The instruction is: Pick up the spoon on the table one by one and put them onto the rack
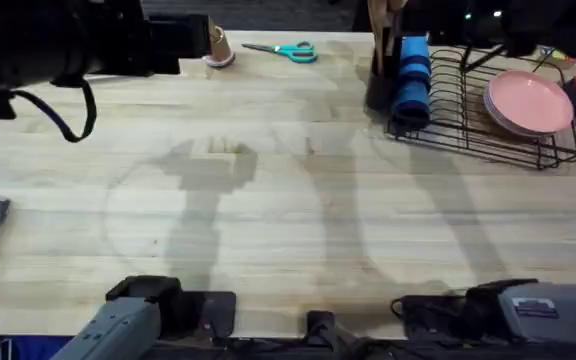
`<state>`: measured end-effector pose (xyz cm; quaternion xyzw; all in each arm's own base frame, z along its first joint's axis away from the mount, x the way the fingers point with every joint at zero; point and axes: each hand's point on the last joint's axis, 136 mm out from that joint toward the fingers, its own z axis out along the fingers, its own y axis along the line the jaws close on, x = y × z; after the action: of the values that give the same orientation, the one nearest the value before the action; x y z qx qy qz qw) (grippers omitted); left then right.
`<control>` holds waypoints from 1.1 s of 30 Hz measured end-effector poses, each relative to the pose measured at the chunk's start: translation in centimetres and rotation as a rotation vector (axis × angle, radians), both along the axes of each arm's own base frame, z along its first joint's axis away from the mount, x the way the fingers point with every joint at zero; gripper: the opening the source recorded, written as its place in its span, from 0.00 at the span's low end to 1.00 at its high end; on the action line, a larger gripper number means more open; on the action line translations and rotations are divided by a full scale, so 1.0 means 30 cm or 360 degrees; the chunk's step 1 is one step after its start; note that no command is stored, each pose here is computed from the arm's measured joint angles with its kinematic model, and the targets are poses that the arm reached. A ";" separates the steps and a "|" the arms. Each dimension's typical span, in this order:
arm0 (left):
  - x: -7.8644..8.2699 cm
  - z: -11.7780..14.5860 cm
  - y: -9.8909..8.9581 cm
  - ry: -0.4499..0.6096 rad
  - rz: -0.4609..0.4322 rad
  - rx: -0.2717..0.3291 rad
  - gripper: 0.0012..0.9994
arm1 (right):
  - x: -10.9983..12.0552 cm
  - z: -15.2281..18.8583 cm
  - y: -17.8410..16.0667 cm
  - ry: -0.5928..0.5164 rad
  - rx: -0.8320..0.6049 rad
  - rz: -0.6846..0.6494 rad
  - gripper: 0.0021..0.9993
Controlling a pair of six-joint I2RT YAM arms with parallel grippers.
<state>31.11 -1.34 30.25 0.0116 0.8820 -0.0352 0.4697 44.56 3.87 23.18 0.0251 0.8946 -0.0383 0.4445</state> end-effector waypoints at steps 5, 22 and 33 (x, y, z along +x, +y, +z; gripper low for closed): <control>0.000 0.000 0.000 0.0000 0.0000 0.0000 0.99 | -0.074 0.041 -0.013 0.0031 -0.0005 0.0001 1.00; 0.000 0.000 0.000 -0.0001 0.0000 0.0000 0.99 | -0.354 0.148 0.024 0.0125 -0.0026 0.0119 1.00; 0.000 0.000 0.000 -0.0001 0.0000 0.0000 0.99 | -0.457 0.178 0.080 0.0136 -0.0034 0.0240 1.00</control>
<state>31.11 -1.34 30.27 0.0116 0.8819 -0.0351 0.4700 30.86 6.28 28.51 -0.0489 0.9117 -0.0152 0.4077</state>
